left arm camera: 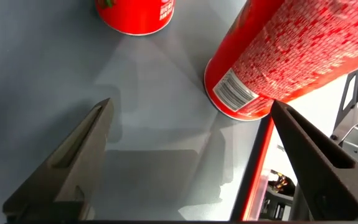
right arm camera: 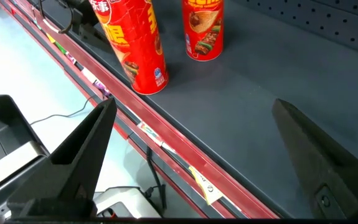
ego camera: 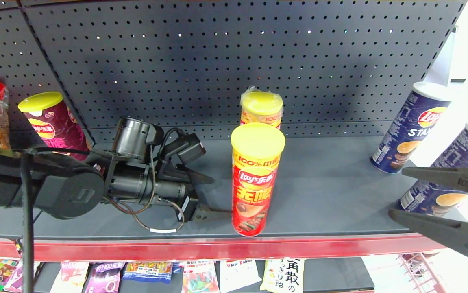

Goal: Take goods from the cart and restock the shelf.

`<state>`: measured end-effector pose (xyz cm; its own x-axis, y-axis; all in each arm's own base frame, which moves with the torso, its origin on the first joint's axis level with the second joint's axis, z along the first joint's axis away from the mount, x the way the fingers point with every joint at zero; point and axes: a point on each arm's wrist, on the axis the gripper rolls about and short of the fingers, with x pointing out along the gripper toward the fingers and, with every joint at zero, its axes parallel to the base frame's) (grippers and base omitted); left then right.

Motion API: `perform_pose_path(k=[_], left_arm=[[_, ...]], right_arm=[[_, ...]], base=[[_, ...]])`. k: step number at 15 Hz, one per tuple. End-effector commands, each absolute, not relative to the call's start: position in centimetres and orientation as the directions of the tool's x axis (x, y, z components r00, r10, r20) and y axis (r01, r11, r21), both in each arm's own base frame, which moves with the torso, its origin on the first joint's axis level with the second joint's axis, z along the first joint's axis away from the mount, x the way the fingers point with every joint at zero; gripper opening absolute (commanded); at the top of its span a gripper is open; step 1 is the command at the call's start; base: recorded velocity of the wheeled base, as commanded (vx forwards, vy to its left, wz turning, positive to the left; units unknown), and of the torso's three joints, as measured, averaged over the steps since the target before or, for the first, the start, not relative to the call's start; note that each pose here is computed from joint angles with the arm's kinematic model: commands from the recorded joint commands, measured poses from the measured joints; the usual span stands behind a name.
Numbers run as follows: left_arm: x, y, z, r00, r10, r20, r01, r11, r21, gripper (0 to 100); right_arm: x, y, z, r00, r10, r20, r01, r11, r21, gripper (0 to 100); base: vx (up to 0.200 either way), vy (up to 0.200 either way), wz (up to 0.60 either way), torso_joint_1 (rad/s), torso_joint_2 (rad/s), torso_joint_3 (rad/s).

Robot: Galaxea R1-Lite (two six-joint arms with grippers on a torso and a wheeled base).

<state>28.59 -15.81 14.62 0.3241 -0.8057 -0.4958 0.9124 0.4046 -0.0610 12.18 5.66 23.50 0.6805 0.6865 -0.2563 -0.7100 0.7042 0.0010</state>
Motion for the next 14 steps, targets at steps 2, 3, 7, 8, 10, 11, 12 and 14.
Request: perform_pose_path(k=[2, 3, 7, 8, 10, 11, 12, 14], left_arm=[[28.5, -16.1, 14.5, 0.317, -0.807, -0.499, 0.915, 0.398, -0.061, 100], [28.6, -16.2, 14.4, 0.316, -0.806, -0.501, 0.915, 0.398, -0.063, 100], [28.7, -16.3, 14.4, 0.316, -0.806, -0.500, 0.916, 0.398, -0.062, 100], [28.7, -16.3, 14.4, 0.316, -0.806, -0.501, 0.915, 0.398, -0.063, 100], [28.6, -16.2, 14.4, 0.318, -0.805, -0.501, 0.915, 0.399, -0.061, 100], [28.1, -15.9, 14.9, 0.329, -0.804, -0.495, 0.913, 0.405, -0.052, 100], [27.4, -15.3, 15.5, 0.348, -0.798, -0.492, 0.907, 0.420, -0.040, 100], [25.0, -12.6, 17.1, 0.424, -0.774, -0.471, 0.875, 0.483, -0.006, 100]], right_arm=[[12.3, 5.7, 23.5, 0.679, 0.687, -0.259, -0.711, 0.703, 0.002, 100], [12.3, 5.7, 23.4, 0.677, 0.688, -0.261, -0.712, 0.702, 0.004, 100], [12.3, 5.7, 23.4, 0.679, 0.687, -0.260, -0.711, 0.703, 0.003, 100], [12.3, 5.7, 23.4, 0.677, 0.688, -0.261, -0.712, 0.702, 0.004, 100], [12.3, 5.7, 23.3, 0.676, 0.688, -0.265, -0.712, 0.702, 0.005, 100], [12.2, 5.7, 23.0, 0.673, 0.686, -0.275, -0.712, 0.702, 0.009, 100], [12.1, 5.6, 22.5, 0.670, 0.684, -0.289, -0.711, 0.703, 0.015, 100], [10.5, 5.0, 20.9, 0.674, 0.673, -0.303, -0.703, 0.711, 0.015, 100]], base=[[0.000, 0.000, 0.00, 0.000, 0.00, 0.000], [0.000, 0.000, 0.00, 0.000, 0.00, 0.000], [0.000, 0.000, 0.00, 0.000, 0.00, 0.000], [0.000, 0.000, 0.00, 0.000, 0.00, 0.000], [0.000, 0.000, 0.00, 0.000, 0.00, 0.000], [0.000, 0.000, 0.00, 0.000, 0.00, 0.000], [0.000, 0.000, 0.00, 0.000, 0.00, 0.000], [0.000, 0.000, 0.00, 0.000, 0.00, 0.000]])
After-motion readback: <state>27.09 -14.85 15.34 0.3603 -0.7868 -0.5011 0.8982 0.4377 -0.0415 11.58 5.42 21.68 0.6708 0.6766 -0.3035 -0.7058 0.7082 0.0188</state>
